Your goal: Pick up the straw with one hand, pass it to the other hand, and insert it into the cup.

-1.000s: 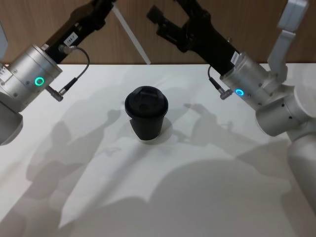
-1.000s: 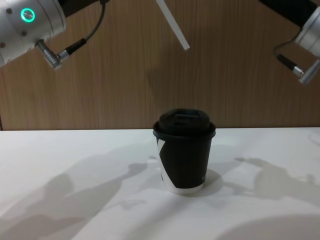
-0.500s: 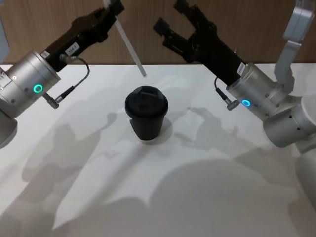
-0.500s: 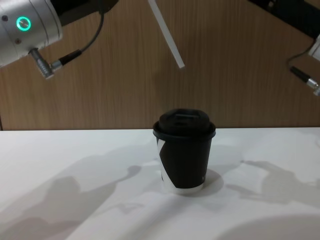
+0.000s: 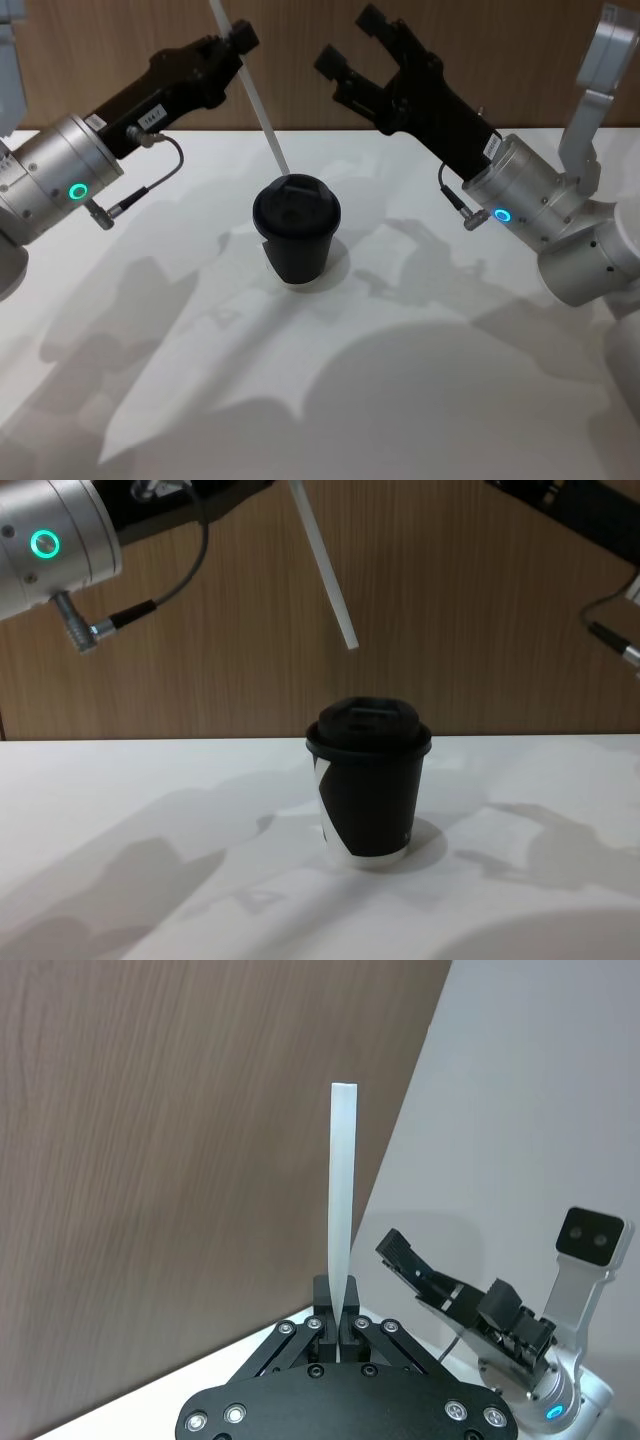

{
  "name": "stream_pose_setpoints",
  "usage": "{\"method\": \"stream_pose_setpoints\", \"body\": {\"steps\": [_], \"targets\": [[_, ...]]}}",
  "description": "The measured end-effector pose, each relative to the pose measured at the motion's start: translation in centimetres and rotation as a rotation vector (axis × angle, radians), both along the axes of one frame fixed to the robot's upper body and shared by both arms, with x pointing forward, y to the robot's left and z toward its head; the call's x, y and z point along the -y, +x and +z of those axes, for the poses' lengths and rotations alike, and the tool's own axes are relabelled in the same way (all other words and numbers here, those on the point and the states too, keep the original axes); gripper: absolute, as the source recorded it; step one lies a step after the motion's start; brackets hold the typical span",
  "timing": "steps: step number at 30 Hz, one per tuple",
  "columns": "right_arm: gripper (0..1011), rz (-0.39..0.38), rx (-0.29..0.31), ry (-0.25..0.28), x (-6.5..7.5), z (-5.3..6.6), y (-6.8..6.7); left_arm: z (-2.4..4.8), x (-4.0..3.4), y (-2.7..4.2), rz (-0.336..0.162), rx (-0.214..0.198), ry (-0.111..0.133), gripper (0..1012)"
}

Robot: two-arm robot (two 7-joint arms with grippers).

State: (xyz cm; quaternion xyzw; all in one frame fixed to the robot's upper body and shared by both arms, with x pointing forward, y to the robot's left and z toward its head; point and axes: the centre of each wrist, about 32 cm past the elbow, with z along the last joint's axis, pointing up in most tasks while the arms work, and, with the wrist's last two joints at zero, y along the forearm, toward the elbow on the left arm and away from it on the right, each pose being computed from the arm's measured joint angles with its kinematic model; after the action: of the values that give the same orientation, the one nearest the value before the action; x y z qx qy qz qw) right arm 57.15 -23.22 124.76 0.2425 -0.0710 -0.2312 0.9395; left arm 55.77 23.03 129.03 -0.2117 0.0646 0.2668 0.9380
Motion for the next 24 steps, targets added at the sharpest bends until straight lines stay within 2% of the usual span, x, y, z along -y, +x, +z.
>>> {"method": "stream_pose_setpoints", "body": {"steps": [6,13,24], "targets": [[1001,-0.002,-0.002,-0.002,0.05,-0.05,-0.10,0.09,0.17,0.05,-0.002,0.017,0.043,19],[1001,-0.003,-0.003,-0.003,0.07,-0.06,-0.15,0.06,0.32,0.13,-0.010,0.026,0.075,18],[1001,-0.003,-0.004,-0.004,0.09,-0.09,-0.20,0.06,0.57,0.13,-0.016,0.037,0.139,19]]}}
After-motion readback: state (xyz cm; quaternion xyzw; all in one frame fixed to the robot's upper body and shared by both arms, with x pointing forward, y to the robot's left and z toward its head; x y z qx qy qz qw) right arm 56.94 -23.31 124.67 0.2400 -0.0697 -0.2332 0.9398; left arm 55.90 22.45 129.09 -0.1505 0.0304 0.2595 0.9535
